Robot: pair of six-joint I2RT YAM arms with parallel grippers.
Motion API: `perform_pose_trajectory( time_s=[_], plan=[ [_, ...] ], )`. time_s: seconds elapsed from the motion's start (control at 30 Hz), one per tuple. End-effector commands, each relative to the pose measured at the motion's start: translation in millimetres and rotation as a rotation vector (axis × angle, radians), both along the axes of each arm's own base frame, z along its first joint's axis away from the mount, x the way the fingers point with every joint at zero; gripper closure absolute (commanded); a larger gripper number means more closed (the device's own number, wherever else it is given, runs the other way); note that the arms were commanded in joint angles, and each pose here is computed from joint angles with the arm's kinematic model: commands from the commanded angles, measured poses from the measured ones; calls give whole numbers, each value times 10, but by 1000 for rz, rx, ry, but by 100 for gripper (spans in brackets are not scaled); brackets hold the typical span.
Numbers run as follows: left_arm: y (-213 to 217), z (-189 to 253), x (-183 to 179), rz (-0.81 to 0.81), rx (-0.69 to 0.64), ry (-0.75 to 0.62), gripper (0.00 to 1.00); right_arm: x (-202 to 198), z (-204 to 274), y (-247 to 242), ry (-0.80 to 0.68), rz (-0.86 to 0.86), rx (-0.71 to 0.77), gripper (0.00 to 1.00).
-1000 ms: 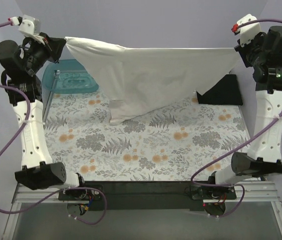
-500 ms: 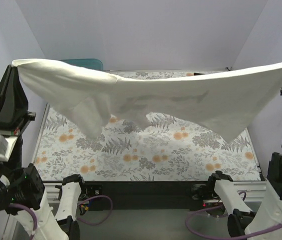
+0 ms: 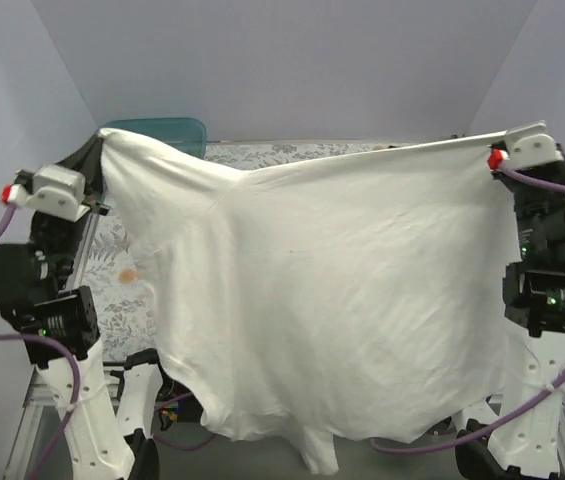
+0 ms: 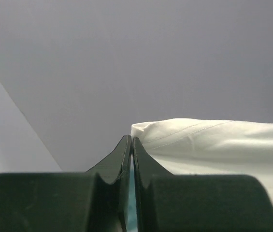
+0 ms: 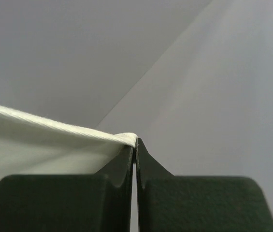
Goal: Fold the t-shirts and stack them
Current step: Flatten the tshirt out
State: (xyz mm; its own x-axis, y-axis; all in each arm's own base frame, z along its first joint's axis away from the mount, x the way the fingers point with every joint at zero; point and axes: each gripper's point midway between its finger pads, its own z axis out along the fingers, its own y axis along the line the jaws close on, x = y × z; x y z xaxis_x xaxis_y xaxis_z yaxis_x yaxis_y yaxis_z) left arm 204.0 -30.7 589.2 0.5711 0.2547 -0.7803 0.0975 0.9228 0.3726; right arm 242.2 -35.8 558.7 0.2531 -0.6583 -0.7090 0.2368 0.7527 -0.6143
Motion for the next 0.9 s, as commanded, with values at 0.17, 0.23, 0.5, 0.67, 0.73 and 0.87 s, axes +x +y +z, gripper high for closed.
perform_pose_trajectory(
  time_s=[0.17, 0.23, 0.5, 0.67, 0.73, 0.87],
  plan=[
    [-20, -2134, 1136, -200, -51, 569, 100, 902, -1981, 323, 459, 238, -28, 99],
    [-15, -2411, 1379, -205, -80, 635, 100, 1062, -2224, 350, 496, 264, -13, 99],
    [-216, -3528, 2399, -131, -22, 804, 100, 2043, -3564, 373, 809, 287, 66, 99],
    [-165, -3778, 3138, -67, -55, 854, 100, 2628, -3817, 288, 860, 253, 93, 99],
    [-132, -3827, 3344, -49, -51, 850, 100, 2794, -3872, 265, 866, 244, 90, 99],
    [-285, -3980, 3521, -57, -8, 870, 100, 2971, -3968, 227, 881, 227, 83, 99]
  ],
)
